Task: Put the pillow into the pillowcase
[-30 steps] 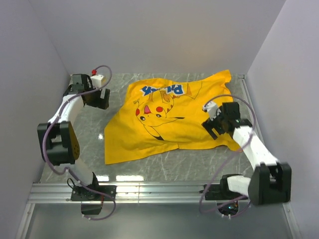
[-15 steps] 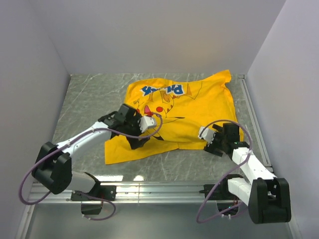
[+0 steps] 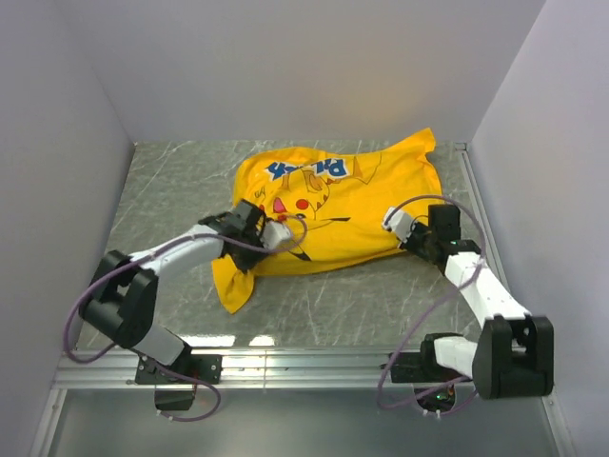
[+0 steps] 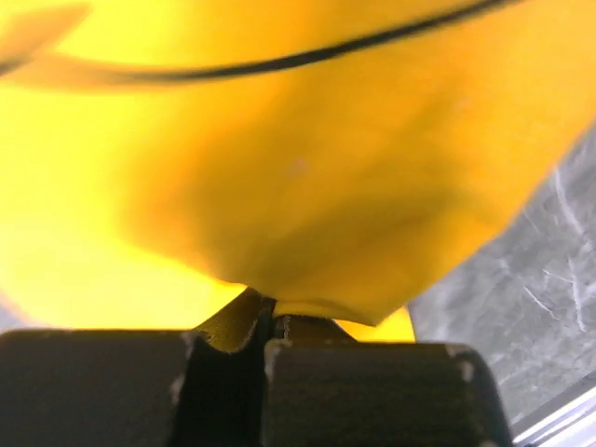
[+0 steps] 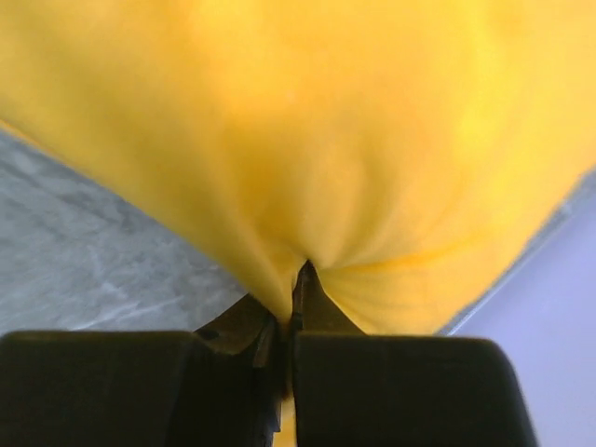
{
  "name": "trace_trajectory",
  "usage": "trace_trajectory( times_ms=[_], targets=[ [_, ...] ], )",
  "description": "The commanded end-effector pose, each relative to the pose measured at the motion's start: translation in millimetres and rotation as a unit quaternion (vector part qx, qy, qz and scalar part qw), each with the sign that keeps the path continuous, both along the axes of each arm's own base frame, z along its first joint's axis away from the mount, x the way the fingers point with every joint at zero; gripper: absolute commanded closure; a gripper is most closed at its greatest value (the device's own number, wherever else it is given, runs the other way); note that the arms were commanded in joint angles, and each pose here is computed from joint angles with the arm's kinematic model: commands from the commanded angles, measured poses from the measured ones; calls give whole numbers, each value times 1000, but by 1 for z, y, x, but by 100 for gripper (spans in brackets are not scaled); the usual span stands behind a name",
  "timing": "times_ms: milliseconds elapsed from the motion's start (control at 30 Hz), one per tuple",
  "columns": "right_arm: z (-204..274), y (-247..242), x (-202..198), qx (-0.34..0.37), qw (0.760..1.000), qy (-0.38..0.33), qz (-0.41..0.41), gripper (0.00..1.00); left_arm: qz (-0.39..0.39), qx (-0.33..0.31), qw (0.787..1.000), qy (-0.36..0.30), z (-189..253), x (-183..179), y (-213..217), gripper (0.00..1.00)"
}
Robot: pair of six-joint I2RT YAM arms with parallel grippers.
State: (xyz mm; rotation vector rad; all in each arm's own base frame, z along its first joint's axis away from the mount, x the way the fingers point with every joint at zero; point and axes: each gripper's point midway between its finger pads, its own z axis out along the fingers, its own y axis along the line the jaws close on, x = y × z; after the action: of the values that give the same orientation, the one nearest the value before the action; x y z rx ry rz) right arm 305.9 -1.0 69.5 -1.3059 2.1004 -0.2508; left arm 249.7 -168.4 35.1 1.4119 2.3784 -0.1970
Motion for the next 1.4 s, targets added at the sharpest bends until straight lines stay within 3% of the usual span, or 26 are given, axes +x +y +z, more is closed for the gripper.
trace_trajectory(
  times_ms=[0,100,233,367,433,500,600,667,767,900,933,967,1000,1033,1067,1233,1367],
  targets=[
    [82,15,9,76,993,-82,-23,100,65,-89,988,-105,102,52,6,100],
    [152,20,6,121,978,-164,-34,100,91,-150,966,-191,190,65,19,100],
    [256,20,-13,165,939,-298,-52,100,130,-216,917,-309,292,59,39,100],
    [340,9,-41,192,890,-405,-85,100,177,-285,835,-436,391,29,66,100],
    [384,3,-57,196,861,-462,-89,100,179,-306,809,-469,425,17,73,100],
    [400,0,-57,186,853,-480,-90,100,177,-314,798,-484,440,14,75,100],
    [401,-3,-37,170,857,-478,-92,100,147,-307,810,-477,431,24,63,100],
    [382,-4,-17,158,870,-459,-91,100,125,-294,838,-442,396,40,47,100],
    [332,-4,23,142,899,-403,-95,100,116,-275,876,-379,332,69,29,100],
    [249,-11,95,113,933,-321,-119,100,155,-253,910,-290,245,115,12,100],
    [241,-13,109,109,935,-312,-128,94,172,-242,912,-282,233,129,13,95],
    [231,-20,122,97,936,-300,-154,67,215,-213,923,-240,193,152,17,83],
    [184,-19,139,83,955,-227,-169,56,245,-215,915,-237,205,174,28,71],
    [192,-19,159,101,950,-188,-226,39,296,-215,919,-149,174,199,48,48],
    [184,-14,162,109,954,-177,-215,39,297,-220,920,-133,171,194,44,48],
    [192,53,117,198,965,-73,-158,37,348,-225,890,-190,202,194,105,33],
    [170,134,69,222,972,7,-75,41,317,-256,902,-144,186,166,90,33]
  ],
)
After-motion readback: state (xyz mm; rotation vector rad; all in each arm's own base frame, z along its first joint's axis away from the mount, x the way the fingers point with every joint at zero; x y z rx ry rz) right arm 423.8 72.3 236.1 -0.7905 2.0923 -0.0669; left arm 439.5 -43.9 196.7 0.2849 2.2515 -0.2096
